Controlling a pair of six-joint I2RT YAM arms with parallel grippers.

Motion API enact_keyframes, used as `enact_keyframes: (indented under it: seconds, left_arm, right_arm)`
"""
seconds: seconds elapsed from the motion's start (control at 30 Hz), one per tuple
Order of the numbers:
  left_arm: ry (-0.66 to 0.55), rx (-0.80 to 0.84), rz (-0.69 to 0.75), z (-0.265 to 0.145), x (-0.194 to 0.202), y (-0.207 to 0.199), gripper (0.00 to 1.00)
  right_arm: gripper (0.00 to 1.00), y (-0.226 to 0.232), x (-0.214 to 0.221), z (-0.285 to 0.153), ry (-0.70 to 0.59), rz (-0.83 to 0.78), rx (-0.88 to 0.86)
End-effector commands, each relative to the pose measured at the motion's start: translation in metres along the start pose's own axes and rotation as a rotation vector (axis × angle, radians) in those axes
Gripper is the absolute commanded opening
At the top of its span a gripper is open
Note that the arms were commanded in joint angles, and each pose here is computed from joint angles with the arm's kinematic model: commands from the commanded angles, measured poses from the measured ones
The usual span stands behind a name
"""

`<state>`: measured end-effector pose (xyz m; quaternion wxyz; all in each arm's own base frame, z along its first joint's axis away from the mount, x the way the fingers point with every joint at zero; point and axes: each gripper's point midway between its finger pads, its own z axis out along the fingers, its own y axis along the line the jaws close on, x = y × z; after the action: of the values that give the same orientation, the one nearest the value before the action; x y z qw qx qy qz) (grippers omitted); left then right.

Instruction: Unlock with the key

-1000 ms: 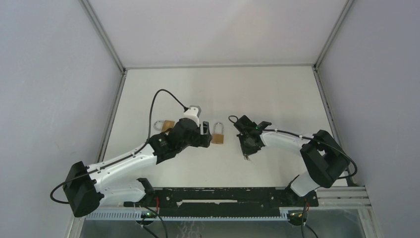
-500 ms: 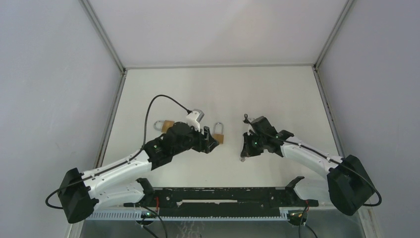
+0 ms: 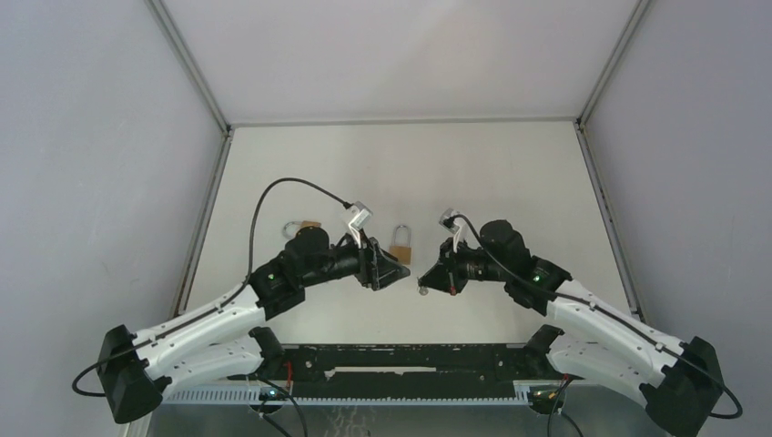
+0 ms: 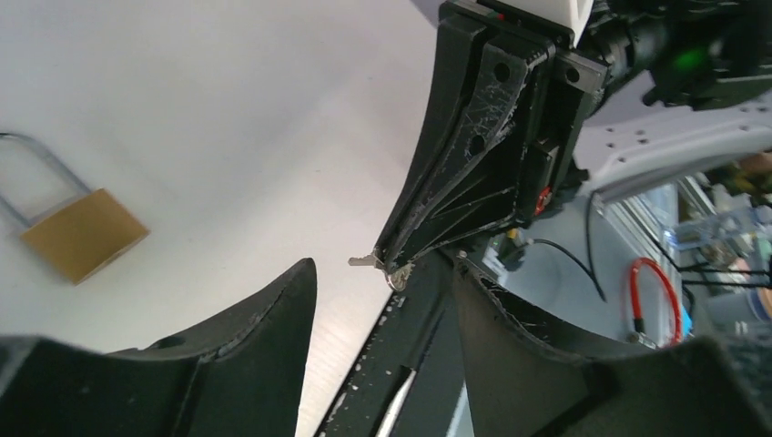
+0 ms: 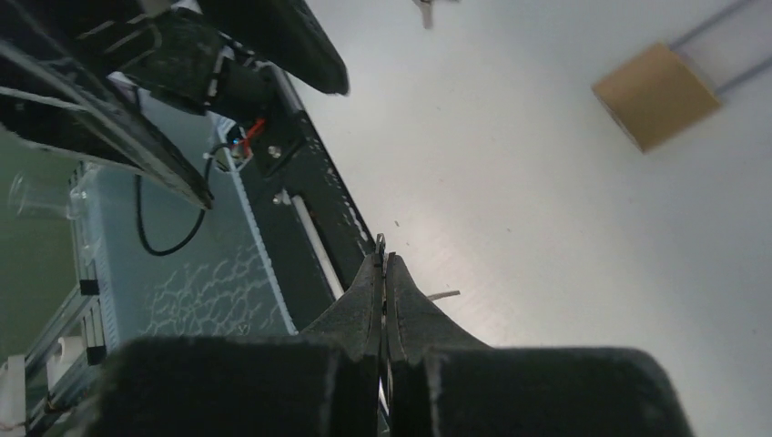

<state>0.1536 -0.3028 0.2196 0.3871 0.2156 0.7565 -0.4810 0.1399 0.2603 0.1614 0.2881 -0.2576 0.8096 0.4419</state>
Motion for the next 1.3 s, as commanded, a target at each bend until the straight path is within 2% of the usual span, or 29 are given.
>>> enact_keyframes:
  seconds: [0.0,0.37,0.83,1.27]
  left_arm:
    - [-0.021,0.175,0.017,-0.012,-0.011,-0.038,0.6]
    - [-0.008,0.291,0.025,-0.021,-0.016,-0.065,0.44]
    - [0.003,0.321,-0.004,-0.012,-0.02,-0.076,0.26]
    - [-0.029,0.361,-0.062,-0.014,-0.028,-0.085,0.19]
  right_arm:
    - [0.0,0.032,-0.021,-0.008,-0.1,-0.142,-0.138]
    - [0.0,0.07,-0.034,-0.023,-0.157,-0.158,-0.293]
    - [0.0,0.093,-0.04,-0.031,-0.185,-0.186,-0.39]
    - [0.0,0.098,-0.041,-0.034,-0.191,-0.2,-0.414]
